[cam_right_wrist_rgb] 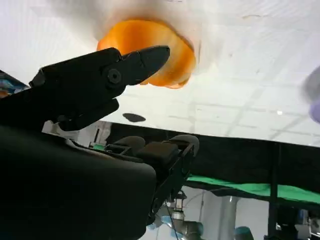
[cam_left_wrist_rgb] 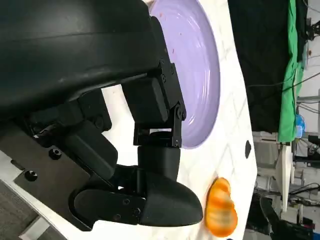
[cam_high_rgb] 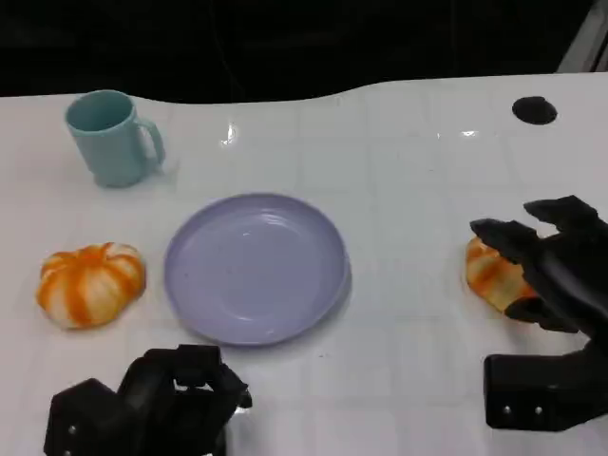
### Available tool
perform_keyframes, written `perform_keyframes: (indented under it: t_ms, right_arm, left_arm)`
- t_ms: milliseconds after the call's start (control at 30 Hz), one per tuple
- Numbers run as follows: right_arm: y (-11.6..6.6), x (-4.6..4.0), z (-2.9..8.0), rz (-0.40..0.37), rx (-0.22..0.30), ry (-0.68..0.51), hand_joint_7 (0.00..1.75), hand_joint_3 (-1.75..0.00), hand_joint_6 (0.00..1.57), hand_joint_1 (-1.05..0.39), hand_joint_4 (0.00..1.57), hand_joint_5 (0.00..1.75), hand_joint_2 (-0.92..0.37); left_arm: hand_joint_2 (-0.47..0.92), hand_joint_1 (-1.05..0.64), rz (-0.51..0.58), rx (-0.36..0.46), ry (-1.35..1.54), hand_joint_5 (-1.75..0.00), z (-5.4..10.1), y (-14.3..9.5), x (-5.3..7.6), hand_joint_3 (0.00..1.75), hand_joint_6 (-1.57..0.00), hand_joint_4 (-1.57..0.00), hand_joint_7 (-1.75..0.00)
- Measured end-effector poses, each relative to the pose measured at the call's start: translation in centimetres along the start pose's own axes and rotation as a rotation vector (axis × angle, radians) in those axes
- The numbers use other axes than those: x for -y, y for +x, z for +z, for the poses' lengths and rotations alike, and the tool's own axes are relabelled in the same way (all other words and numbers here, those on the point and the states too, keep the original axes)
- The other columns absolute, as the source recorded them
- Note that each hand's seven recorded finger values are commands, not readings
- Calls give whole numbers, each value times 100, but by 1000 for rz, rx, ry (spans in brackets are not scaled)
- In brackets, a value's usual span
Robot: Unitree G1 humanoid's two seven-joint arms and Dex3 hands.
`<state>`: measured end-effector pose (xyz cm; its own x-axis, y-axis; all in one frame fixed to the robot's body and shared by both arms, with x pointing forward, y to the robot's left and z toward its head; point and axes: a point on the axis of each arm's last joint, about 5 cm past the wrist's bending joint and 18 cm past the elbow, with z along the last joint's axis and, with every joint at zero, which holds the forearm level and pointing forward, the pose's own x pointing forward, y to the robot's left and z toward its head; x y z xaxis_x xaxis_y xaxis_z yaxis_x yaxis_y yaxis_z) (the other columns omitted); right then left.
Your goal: Grasp the bread from the table and place it into the plate.
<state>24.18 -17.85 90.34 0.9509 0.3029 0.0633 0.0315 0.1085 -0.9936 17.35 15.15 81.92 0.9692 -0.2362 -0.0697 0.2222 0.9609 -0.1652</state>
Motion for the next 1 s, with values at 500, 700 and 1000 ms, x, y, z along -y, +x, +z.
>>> perform_keyframes:
  t_ms: [500,700,1000]
  right_arm:
    - [85,-176,-36,110,-46,2,0,-1,40,-29,19,24,-78]
    - [154,-242,-28,135,-56,-1,0,-1,39,-29,21,20,-79]
    - [302,-327,-22,171,-79,-5,2,-2,45,-30,37,16,-85]
  left_arm:
    - [53,-105,2,3,1,-123,3,-11,0,70,-140,-157,-87]
    - [53,-105,2,10,2,-123,13,-18,2,71,-139,-157,-87]
    - [53,-105,3,9,2,-123,11,-25,1,71,-139,-157,-87]
